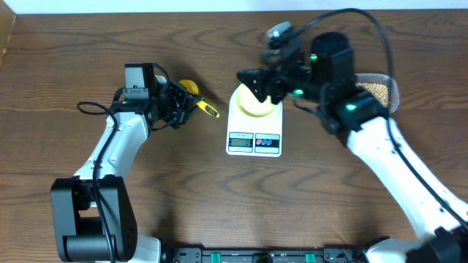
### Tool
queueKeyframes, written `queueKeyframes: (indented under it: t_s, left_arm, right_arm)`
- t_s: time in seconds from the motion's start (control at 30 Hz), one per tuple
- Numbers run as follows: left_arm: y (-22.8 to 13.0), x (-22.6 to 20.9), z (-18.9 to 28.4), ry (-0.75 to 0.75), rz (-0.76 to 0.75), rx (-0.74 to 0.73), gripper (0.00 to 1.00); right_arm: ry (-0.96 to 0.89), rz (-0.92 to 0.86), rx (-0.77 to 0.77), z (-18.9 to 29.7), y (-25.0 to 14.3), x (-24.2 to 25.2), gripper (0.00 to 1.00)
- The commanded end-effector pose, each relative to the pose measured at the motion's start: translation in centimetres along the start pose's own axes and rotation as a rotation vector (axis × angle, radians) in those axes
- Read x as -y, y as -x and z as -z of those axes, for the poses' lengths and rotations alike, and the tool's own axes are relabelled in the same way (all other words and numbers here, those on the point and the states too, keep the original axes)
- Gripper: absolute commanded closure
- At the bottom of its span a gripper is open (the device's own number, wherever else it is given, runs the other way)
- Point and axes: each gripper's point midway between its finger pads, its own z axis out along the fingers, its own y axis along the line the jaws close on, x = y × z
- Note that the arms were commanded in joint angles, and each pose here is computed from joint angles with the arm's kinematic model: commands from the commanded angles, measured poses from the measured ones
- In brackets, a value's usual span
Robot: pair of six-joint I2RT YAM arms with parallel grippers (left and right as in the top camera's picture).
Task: Scoop item into bowl and weigh 50g on scale
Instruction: 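Move the right gripper to the scoop and grasp its handle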
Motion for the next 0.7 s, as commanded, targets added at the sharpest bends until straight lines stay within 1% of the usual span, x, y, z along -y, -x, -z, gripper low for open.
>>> queueKeyframes:
  t_s: [0.0,0.07,0.17,0.33,0.43,0.47,0.53,0.67]
  left_arm:
    - [-0.6,0.6,0.2,-0.024,0.033,-0.035,0.92]
    - [-0.6,0.6,0.2,-0.025,0.033,-0.038,0.92]
    - [-0.6,0.6,0.2,-0.025,0.033,-0.038,0.92]
    - [-0.6,0.6,0.2,-0.024,0.101,-0.039,0.92]
    - [-0.9,0.7,0.3,-0.03,0.108,-0.055,0.92]
    - [-1.1,0.8,0.3,-0.035,0.108,-0.067,0.92]
    - [-1.9,1.3,0.4,-0.059,0.115,-0.117,0.92]
    - [-2.6,1.7,0.5,-0.078,0.114,-0.159,0.92]
  right_arm:
    - [-0.039,-0.161,-0.052,-3.0,-2.0,0.1,0.48]
    - [-0.083,-0.201,-0.082,-4.6,-3.7,0.5,0.45]
    - [-0.076,-0.235,-0.116,-6.6,-5.4,-0.4,0.42]
    - [-0.107,-0.355,-0.165,-8.8,-8.1,-1.3,0.42]
    - [-0.134,-0.394,-0.172,-9.4,-8.9,-1.5,0.42]
    - [-0.148,-0.406,-0.169,-9.4,-9.0,-1.4,0.44]
    - [-0.178,-0.456,-0.156,-9.4,-9.0,-1.2,0.44]
    - [-0.225,-0.561,-0.177,-9.2,-10.1,-0.7,0.46]
